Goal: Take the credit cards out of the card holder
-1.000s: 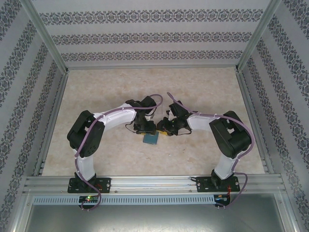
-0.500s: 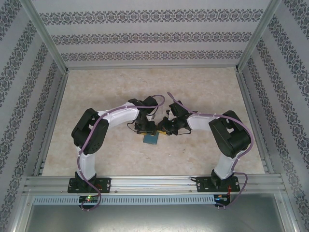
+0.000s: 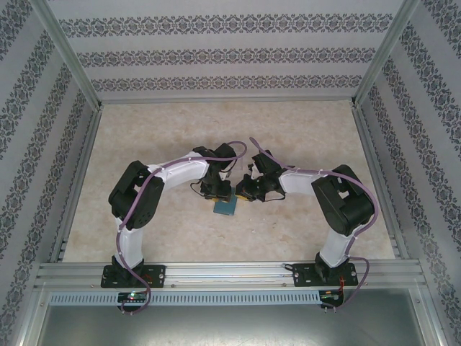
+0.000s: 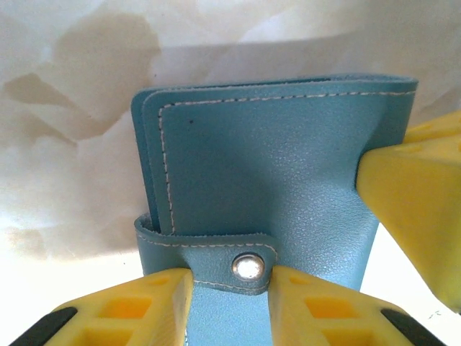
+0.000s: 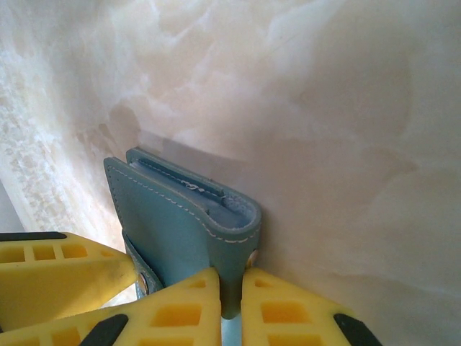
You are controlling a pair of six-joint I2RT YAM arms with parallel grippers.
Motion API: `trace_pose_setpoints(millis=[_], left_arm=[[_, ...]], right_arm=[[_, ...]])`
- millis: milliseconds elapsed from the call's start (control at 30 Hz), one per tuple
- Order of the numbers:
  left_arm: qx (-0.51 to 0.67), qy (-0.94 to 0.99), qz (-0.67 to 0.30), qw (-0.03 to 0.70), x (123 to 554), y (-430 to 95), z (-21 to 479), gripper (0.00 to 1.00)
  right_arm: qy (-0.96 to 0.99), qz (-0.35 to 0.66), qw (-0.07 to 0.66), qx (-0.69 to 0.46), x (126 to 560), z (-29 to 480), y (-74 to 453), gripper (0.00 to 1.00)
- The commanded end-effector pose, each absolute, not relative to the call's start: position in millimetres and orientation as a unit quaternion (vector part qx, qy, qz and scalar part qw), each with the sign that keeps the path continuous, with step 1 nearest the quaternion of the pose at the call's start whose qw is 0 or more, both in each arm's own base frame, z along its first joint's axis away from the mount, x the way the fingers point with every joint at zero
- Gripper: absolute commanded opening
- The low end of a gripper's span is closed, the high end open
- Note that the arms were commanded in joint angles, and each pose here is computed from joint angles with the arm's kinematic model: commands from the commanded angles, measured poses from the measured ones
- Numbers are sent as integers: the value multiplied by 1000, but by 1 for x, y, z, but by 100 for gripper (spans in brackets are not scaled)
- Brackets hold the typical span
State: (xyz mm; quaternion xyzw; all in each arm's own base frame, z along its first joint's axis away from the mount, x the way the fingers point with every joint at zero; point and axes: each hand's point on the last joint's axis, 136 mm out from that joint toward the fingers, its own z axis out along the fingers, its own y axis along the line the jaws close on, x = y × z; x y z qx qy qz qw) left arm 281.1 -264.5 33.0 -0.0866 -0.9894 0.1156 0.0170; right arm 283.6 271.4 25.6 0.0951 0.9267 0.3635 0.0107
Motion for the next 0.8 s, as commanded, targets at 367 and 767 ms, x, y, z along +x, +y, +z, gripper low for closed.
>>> trace_pose_setpoints(millis=[367,767], left_arm=[[-84,-992,90,-24,296,-254,37,17],[-74,-990,107,-47,298,-252,57,11]], right_arm=[[944,324,11,64,275,22,268,6],[956,288,16,51,272,22,253,4]])
